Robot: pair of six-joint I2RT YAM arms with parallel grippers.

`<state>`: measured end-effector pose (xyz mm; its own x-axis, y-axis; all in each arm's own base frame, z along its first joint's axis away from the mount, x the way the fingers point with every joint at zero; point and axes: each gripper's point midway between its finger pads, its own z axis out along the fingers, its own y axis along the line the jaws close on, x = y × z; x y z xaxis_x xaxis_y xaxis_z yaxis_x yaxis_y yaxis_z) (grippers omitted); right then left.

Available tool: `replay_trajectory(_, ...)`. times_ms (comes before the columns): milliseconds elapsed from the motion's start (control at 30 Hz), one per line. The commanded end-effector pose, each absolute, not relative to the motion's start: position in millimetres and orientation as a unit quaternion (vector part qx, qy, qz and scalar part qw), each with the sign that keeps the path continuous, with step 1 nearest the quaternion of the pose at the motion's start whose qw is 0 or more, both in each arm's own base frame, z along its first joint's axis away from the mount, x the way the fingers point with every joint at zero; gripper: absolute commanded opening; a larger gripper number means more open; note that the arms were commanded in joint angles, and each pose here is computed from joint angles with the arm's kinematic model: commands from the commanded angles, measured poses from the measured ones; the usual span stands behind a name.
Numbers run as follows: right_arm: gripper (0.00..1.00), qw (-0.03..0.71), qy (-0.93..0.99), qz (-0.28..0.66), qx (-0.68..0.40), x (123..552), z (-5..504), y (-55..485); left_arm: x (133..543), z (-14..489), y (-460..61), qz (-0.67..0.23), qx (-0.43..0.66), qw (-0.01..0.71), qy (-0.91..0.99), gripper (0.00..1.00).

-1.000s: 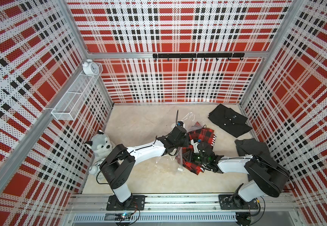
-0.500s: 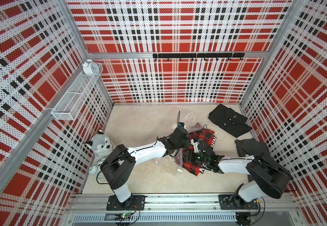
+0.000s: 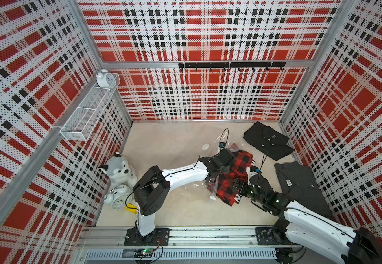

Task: Place the folded shirt into the vacuum bag
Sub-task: Place the shirt in the vacuum bag.

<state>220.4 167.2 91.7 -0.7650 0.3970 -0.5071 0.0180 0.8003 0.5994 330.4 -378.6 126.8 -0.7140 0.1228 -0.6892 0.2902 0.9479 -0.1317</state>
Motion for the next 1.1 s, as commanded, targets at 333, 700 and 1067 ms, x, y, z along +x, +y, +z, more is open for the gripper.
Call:
replay_trajectory(333, 0.83, 0.225, 0.913, 0.292, 0.177, 182.1, 24.4, 152.3, 325.5, 103.4, -383.6, -0.103, 0.137, 0.338, 0.925, 0.00)
replay_trajectory(700, 0.23, 0.215, 0.896, 0.367, 0.127, 197.2, 30.6, 195.0, 312.7, 98.7, -389.6, -0.178, 0.139, 0.312, 0.923, 0.00)
replay_trajectory(1067, 0.10, 0.233, 0.863, 0.434, 0.108, 215.8, 71.1, 224.0, 310.9, 107.1, -386.5, -0.188, 0.136, 0.316, 0.920, 0.00)
